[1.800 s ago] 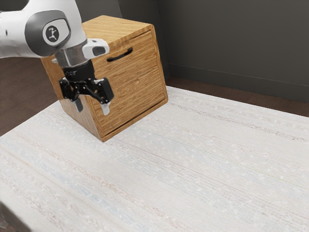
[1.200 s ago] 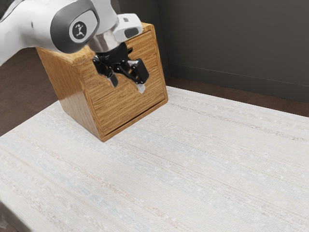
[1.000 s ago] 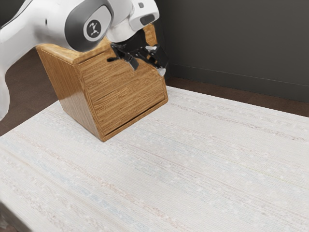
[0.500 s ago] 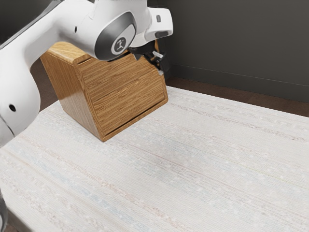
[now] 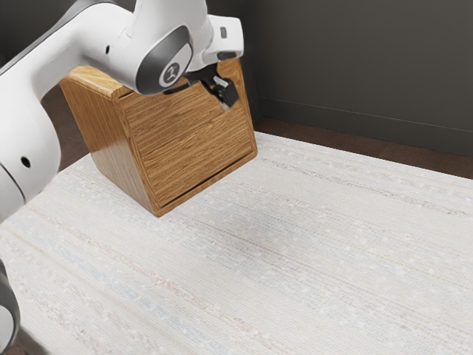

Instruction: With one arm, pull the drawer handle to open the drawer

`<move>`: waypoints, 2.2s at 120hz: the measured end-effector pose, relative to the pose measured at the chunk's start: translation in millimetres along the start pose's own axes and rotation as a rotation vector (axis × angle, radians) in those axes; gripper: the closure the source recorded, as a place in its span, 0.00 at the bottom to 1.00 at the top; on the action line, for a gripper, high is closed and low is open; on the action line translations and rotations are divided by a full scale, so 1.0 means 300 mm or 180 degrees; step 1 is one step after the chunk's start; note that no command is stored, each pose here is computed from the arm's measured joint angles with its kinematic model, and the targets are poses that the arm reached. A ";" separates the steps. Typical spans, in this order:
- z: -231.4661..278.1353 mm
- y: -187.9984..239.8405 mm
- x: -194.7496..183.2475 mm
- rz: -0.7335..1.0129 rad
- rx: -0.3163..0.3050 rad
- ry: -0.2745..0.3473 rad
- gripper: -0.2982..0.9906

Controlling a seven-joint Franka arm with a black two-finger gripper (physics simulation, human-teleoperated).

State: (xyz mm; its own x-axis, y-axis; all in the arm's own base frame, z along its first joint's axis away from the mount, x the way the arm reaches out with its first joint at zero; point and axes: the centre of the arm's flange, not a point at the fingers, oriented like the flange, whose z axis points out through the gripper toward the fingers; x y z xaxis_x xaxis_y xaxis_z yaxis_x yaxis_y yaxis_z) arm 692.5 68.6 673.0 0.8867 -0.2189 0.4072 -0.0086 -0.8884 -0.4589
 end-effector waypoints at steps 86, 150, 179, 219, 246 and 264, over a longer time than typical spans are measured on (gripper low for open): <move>0.072 -0.128 -0.010 0.0016 0.0164 0.0238 0.23; 0.131 -0.142 -0.018 0.0059 0.0207 0.0220 0.23; 0.159 -0.138 -0.024 0.0125 0.0274 0.0174 0.23; 0.176 -0.157 -0.040 0.0111 0.0301 0.0103 0.23; 0.198 -0.153 -0.054 0.0110 0.0283 0.0054 0.23; 0.197 -0.159 -0.056 0.0103 0.0295 0.0052 0.23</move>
State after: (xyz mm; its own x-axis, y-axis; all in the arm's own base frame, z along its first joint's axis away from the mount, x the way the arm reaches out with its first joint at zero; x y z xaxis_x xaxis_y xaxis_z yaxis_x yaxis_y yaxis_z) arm 705.3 138.5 641.6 0.8790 -0.2541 0.4035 0.0064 -0.8398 -0.5428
